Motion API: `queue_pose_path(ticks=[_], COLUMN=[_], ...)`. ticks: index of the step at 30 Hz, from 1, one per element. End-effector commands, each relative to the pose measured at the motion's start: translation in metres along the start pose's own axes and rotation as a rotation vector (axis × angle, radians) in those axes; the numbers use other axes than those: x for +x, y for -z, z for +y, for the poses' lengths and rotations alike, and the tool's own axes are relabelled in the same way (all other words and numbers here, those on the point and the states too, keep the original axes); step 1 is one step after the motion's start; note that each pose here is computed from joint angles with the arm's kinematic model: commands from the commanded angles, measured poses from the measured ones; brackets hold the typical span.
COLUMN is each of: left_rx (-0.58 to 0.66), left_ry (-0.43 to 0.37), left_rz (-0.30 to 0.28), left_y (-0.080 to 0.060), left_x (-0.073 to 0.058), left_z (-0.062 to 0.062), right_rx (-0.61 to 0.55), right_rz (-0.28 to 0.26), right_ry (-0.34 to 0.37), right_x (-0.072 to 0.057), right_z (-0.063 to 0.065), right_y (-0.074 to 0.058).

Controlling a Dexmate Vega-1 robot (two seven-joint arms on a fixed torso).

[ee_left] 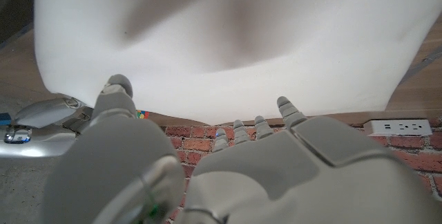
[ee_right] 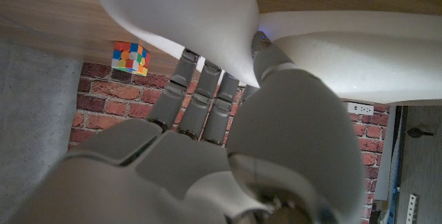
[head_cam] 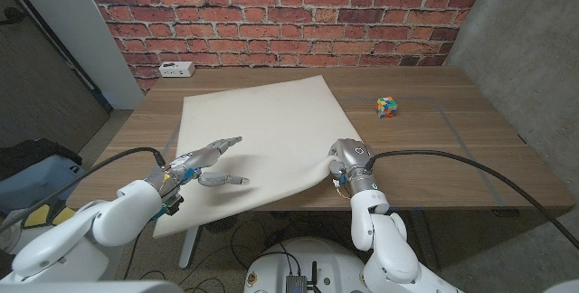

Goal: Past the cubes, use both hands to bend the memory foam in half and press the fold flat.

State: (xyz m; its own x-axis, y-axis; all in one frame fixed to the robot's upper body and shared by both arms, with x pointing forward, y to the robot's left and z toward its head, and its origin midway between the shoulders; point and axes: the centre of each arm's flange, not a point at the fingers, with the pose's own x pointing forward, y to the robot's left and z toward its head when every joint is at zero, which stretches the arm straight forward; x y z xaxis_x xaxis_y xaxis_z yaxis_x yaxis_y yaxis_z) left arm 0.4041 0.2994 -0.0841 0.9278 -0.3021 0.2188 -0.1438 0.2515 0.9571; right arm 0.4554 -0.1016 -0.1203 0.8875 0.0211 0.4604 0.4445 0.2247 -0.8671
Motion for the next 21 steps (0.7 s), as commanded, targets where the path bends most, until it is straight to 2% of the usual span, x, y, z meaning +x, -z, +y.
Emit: queue_pose_path(ticks=[1,4,9,16,21], left_rx=[-0.069,-0.092,-0.074,0.011,0.049], left_ry=[0.010,0.033,0.031,0.024,0.040], left_rz=[-0.077,-0.106,-0.118,-0.099,-0.083], left_y=[-0.002,-0.003,-0.009,-0.020,-0.023], left_x=[-0.003,-0.004,-0.008,-0.010,-0.008], left_z=[0.003,0.004,0.005,-0.001,-0.007], right_rx=[-0.058,-0.070,-0.055,-0.053,-0.034], right_rz=[0.058,0.078,0.127,0.170,0.172], right_ry=[0.094,0.101,0.113,0.109,0.122], right_x=[0.009,0.014,0.020,0.027,0.029], right_z=[-0.006,-0.006,-0.012,-0.015,-0.019], right_y=[-0.017,-0.019,-0.020,-0.024,-0.028])
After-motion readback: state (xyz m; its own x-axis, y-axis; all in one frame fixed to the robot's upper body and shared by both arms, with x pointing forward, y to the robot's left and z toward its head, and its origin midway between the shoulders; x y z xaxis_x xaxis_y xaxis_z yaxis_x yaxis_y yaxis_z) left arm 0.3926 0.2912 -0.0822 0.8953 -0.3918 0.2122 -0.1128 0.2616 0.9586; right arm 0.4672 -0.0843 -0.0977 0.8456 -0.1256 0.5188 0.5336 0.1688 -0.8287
